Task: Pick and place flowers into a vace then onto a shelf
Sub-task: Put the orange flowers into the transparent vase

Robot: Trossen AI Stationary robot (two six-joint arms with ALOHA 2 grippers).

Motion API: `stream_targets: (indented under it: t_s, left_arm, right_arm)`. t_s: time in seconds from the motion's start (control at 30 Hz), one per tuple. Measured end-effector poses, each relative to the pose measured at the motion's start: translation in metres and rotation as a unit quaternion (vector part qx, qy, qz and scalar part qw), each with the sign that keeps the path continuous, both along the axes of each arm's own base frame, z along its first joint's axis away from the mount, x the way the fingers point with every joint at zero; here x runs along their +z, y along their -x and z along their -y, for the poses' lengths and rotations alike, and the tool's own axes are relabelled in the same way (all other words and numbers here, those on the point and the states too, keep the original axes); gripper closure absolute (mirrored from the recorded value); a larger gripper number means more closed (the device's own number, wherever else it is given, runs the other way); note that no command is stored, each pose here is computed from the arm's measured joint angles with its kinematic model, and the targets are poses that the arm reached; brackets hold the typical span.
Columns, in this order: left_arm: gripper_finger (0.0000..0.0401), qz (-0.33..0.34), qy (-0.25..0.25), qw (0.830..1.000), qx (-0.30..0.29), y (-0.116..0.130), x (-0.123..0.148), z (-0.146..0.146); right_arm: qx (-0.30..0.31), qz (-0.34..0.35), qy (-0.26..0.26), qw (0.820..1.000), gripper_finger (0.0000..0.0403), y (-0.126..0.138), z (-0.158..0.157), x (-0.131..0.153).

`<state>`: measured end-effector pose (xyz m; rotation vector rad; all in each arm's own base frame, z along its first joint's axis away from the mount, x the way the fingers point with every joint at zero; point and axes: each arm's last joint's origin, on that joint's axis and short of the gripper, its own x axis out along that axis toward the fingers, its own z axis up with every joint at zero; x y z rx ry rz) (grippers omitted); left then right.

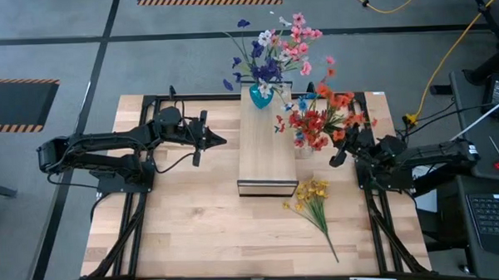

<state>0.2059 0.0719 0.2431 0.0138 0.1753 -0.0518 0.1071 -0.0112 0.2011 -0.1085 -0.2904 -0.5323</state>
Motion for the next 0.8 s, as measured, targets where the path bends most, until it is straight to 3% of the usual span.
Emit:
stream_targets:
  t_s: [0.4, 0.8]
  left_arm:
    - [0.0394, 0.0, 0.0, 1.0, 0.0, 0.0, 0.0, 0.0]
    - [0.0396, -0.004, 0.002, 1.0, 0.0, 0.0, -0.001, 0.0]
  right_arm:
    - [0.0, -0.042, -0.01, 0.999, 0.0401, -0.009, 0.001, -0.009]
    - [0.0, -0.063, -0.011, 0.998, 0.0345, -0.012, 0.001, -0.013]
